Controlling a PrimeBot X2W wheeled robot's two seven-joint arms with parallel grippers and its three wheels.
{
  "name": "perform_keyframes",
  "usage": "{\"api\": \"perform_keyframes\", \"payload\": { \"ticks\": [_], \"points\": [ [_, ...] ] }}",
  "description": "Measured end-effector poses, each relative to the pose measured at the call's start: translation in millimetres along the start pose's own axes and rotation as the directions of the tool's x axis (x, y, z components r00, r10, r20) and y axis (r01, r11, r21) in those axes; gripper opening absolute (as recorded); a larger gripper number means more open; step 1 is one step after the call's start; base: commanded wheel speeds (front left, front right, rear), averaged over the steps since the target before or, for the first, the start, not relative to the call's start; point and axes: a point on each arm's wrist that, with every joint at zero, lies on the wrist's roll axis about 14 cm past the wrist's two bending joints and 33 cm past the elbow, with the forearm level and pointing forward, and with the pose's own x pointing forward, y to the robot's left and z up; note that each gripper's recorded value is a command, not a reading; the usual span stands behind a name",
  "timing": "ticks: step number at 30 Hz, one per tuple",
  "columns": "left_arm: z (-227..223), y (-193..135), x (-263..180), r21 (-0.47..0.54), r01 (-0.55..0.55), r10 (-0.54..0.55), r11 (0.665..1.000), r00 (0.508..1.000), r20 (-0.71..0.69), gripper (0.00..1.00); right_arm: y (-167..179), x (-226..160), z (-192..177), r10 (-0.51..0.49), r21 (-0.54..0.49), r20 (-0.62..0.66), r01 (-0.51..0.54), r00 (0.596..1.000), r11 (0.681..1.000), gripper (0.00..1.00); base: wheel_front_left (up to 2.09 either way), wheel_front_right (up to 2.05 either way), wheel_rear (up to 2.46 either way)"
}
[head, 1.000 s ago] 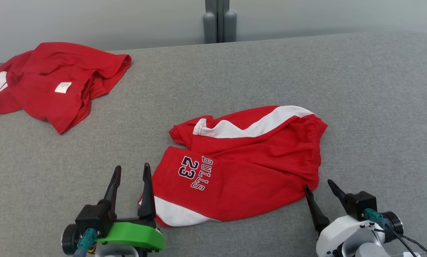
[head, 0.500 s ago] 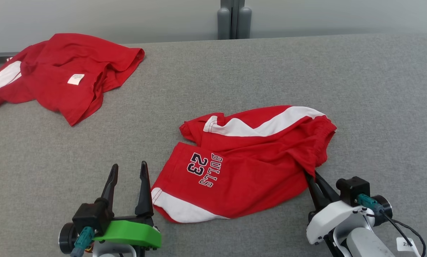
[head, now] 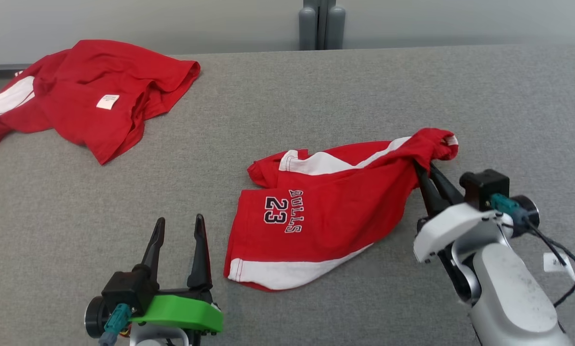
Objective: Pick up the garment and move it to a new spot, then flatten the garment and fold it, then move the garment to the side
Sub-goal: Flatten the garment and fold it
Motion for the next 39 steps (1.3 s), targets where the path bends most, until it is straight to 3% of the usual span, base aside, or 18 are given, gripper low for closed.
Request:
{"api": "perform_keyframes", "payload": {
  "ticks": [8,18,19,20,21,22,32,39],
  "points": [
    [2,10,-3,-0.011,-0.035,0.035,0.999,0.999,0.003,1.0,16,50,-11,0.051,-0.036,-0.125,-0.056,0.991,0.998,0.0,0.0,0.0,0.0],
    [0,26,-8,-0.008,-0.093,0.093,0.996,0.996,-0.006,1.0,26,85,-40,0.078,-0.059,-0.25,-0.095,0.965,0.994,0.0,0.0,0.0,0.0],
    [0,26,-8,-0.008,-0.094,0.094,0.996,0.996,-0.008,1.0,26,86,-42,0.076,-0.063,-0.258,-0.095,0.963,0.993,0.03,0.0,0.0,0.0],
    [-1,26,-8,-0.009,-0.095,0.095,0.995,0.995,-0.009,1.0,25,87,-44,0.073,-0.068,-0.267,-0.095,0.961,0.993,0.33,0.0,0.0,0.0],
    [-1,26,-8,-0.009,-0.095,0.095,0.995,0.995,-0.01,1.0,25,88,-45,0.073,-0.073,-0.268,-0.096,0.961,0.993,0.83,0.0,0.0,0.0],
    [-1,26,-8,-0.009,-0.094,0.094,0.996,0.996,-0.01,1.0,25,89,-44,0.074,-0.074,-0.259,-0.096,0.963,0.993,1.0,0.0,0.0,0.0],
    [0,10,-2,-0.014,-0.043,0.043,0.999,0.999,-0.004,1.0,22,74,-23,0.073,-0.047,-0.127,-0.079,0.989,0.996,1.0,0.0,0.0,0.0],
    [-2,-8,3,-0.015,0.014,-0.014,1.0,1.0,-0.006,1.0,-17,26,-38,-0.031,0.002,-0.103,0.032,0.994,0.999,1.0,0.0,0.0,0.0]
  ]
}}
